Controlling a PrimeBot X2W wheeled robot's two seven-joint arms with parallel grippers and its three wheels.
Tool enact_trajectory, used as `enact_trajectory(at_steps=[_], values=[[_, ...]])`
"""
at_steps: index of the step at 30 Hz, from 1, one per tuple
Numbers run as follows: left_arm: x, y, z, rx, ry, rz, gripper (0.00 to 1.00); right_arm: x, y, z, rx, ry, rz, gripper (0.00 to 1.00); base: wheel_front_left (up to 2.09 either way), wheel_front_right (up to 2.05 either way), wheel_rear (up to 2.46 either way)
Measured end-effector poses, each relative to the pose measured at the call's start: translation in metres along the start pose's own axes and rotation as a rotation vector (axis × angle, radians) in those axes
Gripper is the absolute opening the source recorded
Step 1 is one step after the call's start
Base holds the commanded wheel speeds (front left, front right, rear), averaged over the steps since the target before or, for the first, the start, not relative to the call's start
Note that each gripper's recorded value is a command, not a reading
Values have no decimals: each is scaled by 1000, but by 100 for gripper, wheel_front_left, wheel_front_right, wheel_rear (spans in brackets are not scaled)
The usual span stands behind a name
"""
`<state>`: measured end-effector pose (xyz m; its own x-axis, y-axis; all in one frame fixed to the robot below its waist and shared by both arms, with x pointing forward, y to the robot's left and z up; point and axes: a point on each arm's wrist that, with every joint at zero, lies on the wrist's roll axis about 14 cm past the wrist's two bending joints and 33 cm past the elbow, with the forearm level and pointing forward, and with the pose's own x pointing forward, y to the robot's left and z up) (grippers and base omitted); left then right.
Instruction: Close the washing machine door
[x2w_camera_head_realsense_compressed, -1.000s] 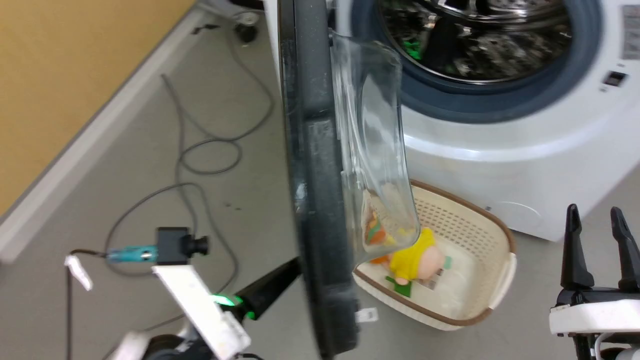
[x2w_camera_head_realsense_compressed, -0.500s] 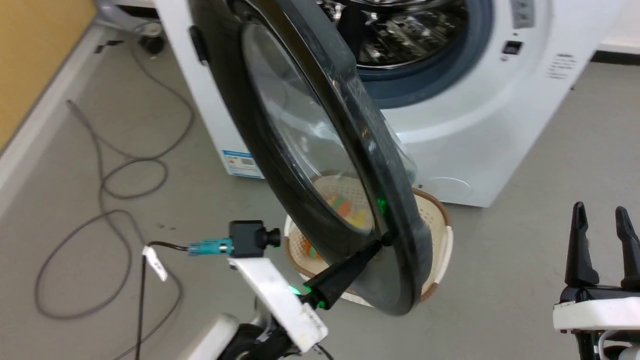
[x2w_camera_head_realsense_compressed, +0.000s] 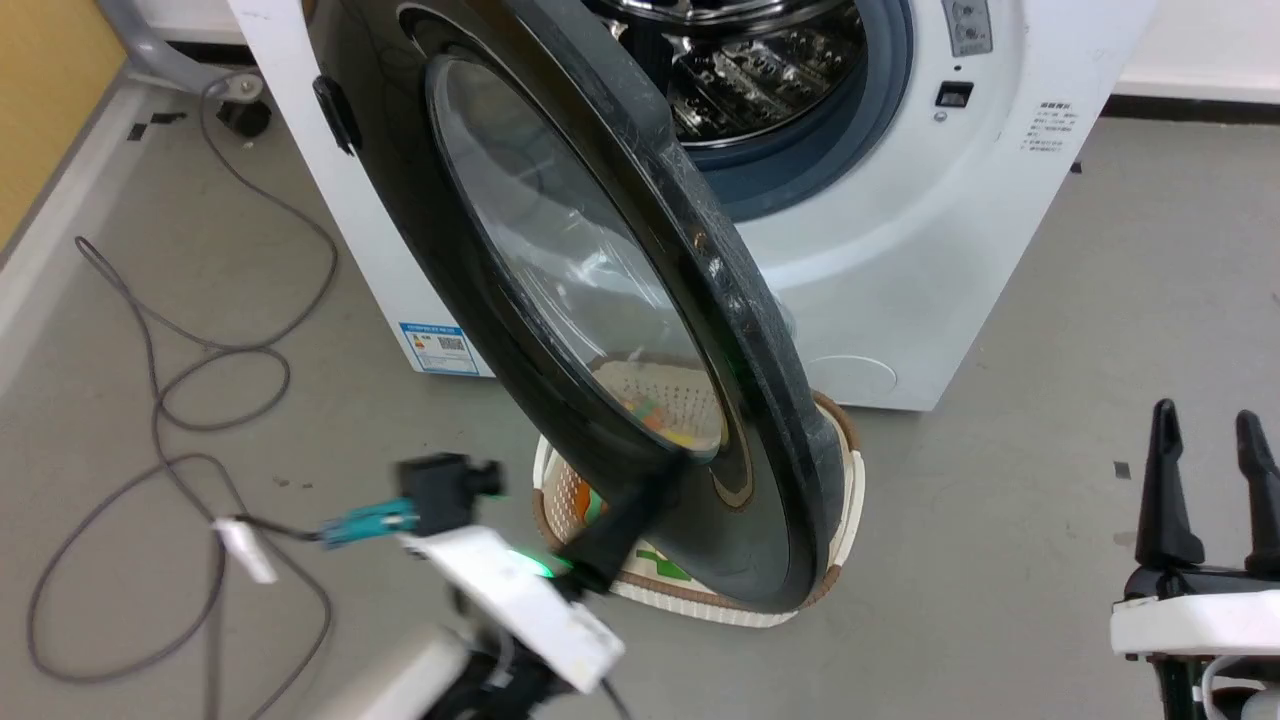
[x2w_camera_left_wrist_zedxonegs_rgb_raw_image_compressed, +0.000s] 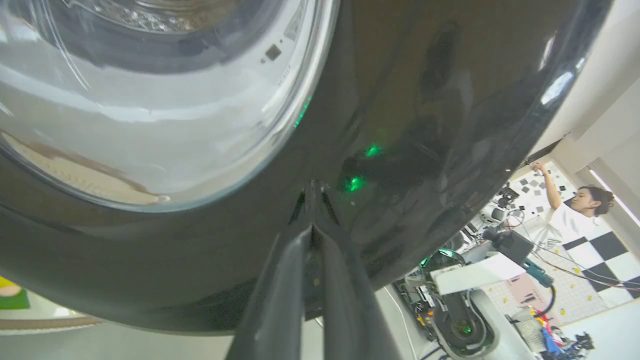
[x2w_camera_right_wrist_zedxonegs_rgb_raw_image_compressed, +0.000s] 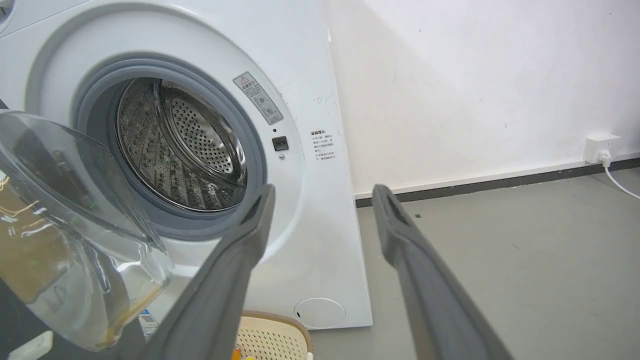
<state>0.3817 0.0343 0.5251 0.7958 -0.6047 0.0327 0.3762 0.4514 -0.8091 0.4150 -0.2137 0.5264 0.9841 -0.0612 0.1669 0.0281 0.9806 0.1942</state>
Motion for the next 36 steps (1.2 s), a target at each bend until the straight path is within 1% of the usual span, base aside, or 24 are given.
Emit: enact_trajectory(at_steps=[2, 5, 7, 10, 11, 13, 14, 17, 19, 22, 23, 24, 25, 28, 29, 30, 31, 32, 33, 36], values=[[-6, 8, 18, 94, -67, 17, 0, 0, 0, 6, 5, -16, -2, 100, 0, 0, 0], [-18, 27, 46, 270, -138, 71, 0, 2, 2, 17, 5, -50, 3, 100, 0, 0, 0], [-25, 39, 74, 391, -203, 122, 0, 5, 2, 27, 2, -81, 5, 100, 0, 0, 0], [-39, 36, 142, 576, -412, 217, 0, 11, 6, 45, -16, -138, 17, 100, 0, 0, 0], [-46, 33, 158, 649, -466, 254, 0, 14, 9, 52, -19, -161, 23, 100, 0, 0, 0], [-61, 30, 180, 812, -538, 342, 0, 18, 13, 68, -22, -211, 33, 100, 0, 0, 0], [-69, 30, 186, 864, -565, 383, 0, 20, 15, 76, -21, -237, 37, 100, 0, 0, 0], [-90, 31, 190, 954, -620, 488, 0, 23, 23, 103, -27, -319, 59, 100, 0, 0, 0], [-101, 30, 190, 1042, -628, 540, 0, 25, 32, 121, -23, -377, 80, 100, 0, 0, 0], [-118, 28, 190, 1117, -651, 607, 0, 25, 46, 148, -11, -463, 118, 100, 0, 0, 0], [-122, 27, 190, 1124, -660, 623, 0, 25, 51, 157, -3, -492, 132, 100, 0, 0, 0], [-127, 28, 188, 1113, -666, 636, 39, 24, 56, 165, 11, -519, 148, 100, 0, 0, 0], [-130, 30, 184, 1099, -665, 646, 100, 23, 62, 172, 28, -542, 165, 100, 0, 0, 0], [-139, 36, 171, 1078, -642, 672, 100, 19, 80, 189, 97, -596, 226, 100, 0, 0, 0], [-142, 38, 167, 1074, -634, 677, 100, 17, 87, 195, 112, -613, 251, 96, 0, 0, 0], [-145, 40, 164, 1073, -627, 687, 100, 15, 95, 200, 125, -630, 277, 59, 0, 0, 0], [-148, 42, 160, 1068, -618, 695, 100, 13, 104, 205, 141, -645, 306, 29, 0, 0, 0], [-150, 45, 157, 1058, -613, 706, 100, 10, 113, 209, 156, -659, 336, 9, 0, 0, 0], [-152, 47, 153, 1053, -603, 710, 100, 8, 123, 214, 173, -672, 369, 0, 0, 0, 0], [-156, 53, 146, 1040, -578, 724, 100, -3, 153, 223, 215, -700, 472, 0, 0, 0, 0]])
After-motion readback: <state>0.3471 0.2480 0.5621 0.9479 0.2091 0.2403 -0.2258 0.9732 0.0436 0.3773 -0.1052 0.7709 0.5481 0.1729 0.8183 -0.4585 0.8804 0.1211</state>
